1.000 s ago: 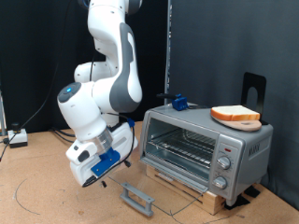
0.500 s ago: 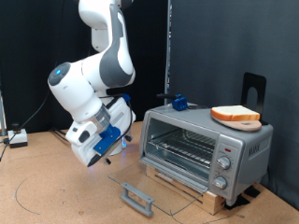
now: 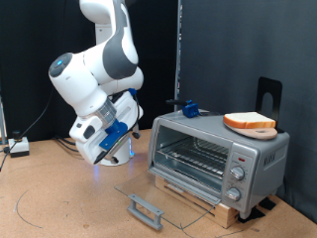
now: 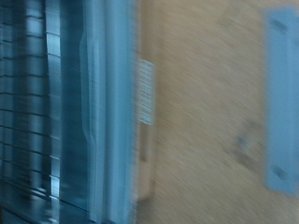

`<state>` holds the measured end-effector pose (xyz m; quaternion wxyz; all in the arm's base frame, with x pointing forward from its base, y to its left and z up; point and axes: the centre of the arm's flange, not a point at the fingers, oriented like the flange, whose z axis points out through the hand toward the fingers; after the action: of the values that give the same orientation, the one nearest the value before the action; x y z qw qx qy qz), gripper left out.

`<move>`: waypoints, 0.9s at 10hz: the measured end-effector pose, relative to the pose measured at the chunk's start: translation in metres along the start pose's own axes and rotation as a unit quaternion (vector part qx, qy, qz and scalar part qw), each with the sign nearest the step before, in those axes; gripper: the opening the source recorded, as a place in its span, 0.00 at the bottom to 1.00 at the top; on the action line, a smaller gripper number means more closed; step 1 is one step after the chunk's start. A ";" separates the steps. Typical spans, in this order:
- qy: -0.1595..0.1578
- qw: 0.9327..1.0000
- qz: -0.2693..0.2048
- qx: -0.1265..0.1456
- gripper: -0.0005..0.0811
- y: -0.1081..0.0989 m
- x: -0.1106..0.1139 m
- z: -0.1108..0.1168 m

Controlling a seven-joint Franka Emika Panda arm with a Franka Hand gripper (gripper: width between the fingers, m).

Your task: Make a piece of toast with the oven

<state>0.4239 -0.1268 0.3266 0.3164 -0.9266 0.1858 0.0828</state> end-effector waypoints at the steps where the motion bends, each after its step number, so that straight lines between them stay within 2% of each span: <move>1: -0.013 0.999 -0.035 0.033 1.00 -0.014 -0.006 0.001; 3: -0.038 0.990 -0.109 0.076 1.00 -0.039 -0.021 -0.001; 4: -0.049 0.981 -0.163 0.088 1.00 -0.051 -0.030 -0.003; 6: -0.069 0.957 -0.267 0.092 1.00 -0.066 -0.047 -0.008; 7: -0.069 0.963 -0.246 0.092 1.00 -0.065 -0.046 -0.008; 8: -0.060 0.957 -0.263 0.103 1.00 -0.070 -0.047 -0.009; 9: -0.047 0.941 -0.311 0.123 1.00 -0.081 -0.051 -0.013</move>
<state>0.4097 -0.0604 0.3957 0.4467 -0.8868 -0.1184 0.0004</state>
